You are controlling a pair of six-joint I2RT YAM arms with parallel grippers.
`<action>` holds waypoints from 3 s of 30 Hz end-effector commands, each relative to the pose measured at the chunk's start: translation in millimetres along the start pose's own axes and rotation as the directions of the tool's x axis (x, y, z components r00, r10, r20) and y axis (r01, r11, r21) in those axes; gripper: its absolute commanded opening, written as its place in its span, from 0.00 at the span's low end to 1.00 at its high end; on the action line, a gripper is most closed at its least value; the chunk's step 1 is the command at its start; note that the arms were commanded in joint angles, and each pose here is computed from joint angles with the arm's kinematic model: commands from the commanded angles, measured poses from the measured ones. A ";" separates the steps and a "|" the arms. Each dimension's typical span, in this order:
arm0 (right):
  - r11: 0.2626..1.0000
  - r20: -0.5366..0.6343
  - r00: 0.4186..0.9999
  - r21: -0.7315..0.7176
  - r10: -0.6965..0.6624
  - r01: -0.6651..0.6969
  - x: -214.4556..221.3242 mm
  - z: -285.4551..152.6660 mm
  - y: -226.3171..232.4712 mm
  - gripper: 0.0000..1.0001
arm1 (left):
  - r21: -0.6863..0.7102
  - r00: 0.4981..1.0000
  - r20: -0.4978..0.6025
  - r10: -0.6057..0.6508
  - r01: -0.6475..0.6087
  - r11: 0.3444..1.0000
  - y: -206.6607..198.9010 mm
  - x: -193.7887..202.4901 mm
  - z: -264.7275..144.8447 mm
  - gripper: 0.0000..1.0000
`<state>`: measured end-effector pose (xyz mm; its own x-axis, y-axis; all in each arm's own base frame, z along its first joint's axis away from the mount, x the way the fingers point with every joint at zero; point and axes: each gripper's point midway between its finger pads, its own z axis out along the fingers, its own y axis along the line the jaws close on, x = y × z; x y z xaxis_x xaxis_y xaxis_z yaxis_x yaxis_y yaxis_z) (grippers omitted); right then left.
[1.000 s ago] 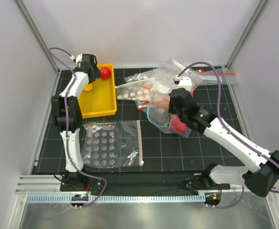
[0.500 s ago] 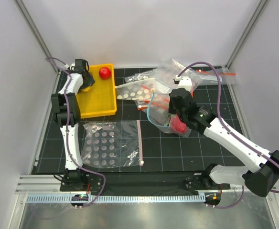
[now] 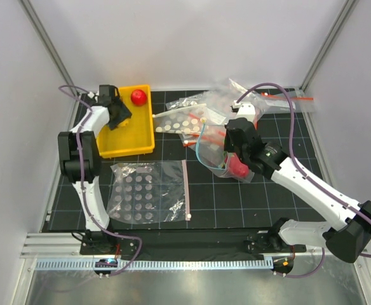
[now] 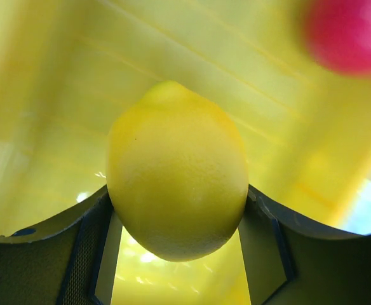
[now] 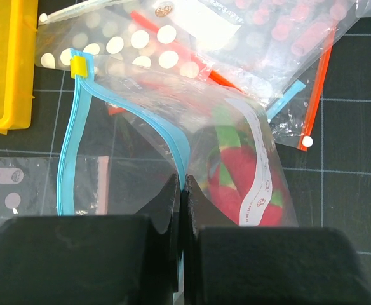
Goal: Place the food in the zip-top bag and seal the zipper
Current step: Pick up the fake fruit from the bin, then place the fake fruit in the zipper food storage bag, then pick up the fake fruit from the bin.
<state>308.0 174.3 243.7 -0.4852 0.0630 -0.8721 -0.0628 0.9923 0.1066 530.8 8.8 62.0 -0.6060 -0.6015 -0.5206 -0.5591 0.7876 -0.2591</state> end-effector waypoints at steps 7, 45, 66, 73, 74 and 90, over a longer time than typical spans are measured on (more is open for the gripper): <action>0.999 0.074 0.997 -0.040 0.029 -0.026 -22.8 -10.9 4.9 0.01 | 0.579 0.998 0.032 -0.049 0.021 0.815 -118.1 55.7 -160.2 0.32; 0.987 0.157 0.978 -0.098 0.138 -0.124 -31.5 -24.0 3.3 0.01 | 0.836 0.766 0.351 0.539 -0.515 0.188 -204.5 306.5 -340.4 0.79; 0.987 0.173 0.974 -0.093 0.146 -0.132 -34.5 -28.4 -0.9 0.01 | 0.645 0.784 0.510 0.355 -0.621 0.446 -163.8 215.9 -351.0 1.00; 0.987 0.174 0.974 -0.093 0.147 -0.133 -32.8 -25.9 -0.2 0.01 | 0.598 0.863 0.462 0.205 -0.474 0.646 -152.8 164.5 -326.6 1.00; 0.987 0.170 0.975 -0.090 0.144 -0.130 -31.4 -24.3 0.3 0.01 | 0.595 0.879 0.444 0.173 -0.434 0.676 -150.9 153.4 -320.0 1.00; 0.987 0.167 0.975 -0.098 0.146 -0.131 -30.1 -22.6 2.3 0.01 | 0.292 0.895 0.442 0.064 -0.210 0.933 -116.9 -1.5 -209.2 1.00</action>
<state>296.9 167.4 258.7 -0.4049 0.1508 -0.9018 -0.0795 0.9768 0.1990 462.3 -133.4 252.2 -0.3554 -0.4389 -0.8252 -0.1756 0.8985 -0.4022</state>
